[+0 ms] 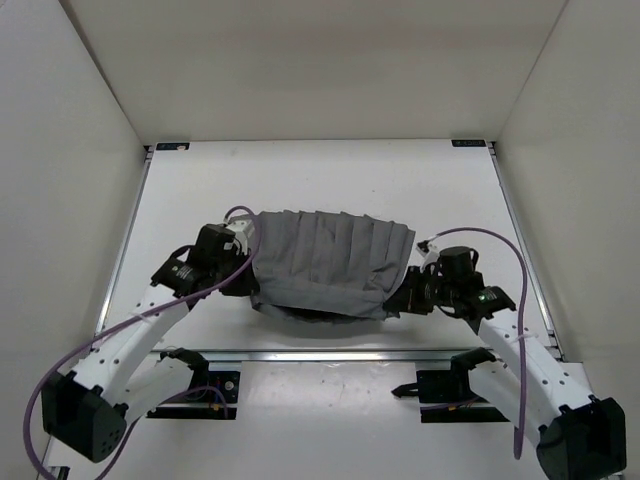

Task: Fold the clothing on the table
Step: Fold the skirt

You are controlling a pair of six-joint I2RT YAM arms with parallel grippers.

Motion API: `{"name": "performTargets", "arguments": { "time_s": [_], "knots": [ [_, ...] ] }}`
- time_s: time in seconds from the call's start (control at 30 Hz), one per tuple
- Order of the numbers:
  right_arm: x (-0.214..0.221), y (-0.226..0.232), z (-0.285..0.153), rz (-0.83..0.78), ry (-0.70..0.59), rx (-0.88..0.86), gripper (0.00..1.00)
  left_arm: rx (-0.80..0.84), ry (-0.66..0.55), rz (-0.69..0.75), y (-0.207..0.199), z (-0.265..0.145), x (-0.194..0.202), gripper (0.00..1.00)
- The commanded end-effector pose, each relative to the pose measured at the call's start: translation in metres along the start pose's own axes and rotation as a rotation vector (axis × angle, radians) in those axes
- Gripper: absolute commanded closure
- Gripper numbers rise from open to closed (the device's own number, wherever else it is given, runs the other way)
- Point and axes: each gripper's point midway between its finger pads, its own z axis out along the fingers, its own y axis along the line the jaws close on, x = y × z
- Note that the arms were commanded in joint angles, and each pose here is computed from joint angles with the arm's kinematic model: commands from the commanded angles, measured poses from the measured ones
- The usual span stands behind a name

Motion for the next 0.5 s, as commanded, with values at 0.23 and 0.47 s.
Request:
{"name": "performTargets", "arguments": {
  "time_s": [0.23,0.47],
  "knots": [
    [-0.125,0.019,-0.010,-0.119,-0.219,-0.002,1.00,-0.060,-0.107,0.003,0.015,0.015,-0.070,1.00],
    [-0.271,0.021,-0.013,-0.201,-0.333,0.070,1.00,-0.114,-0.287,0.065,0.014,0.039,-0.225,1.00]
  ]
}}
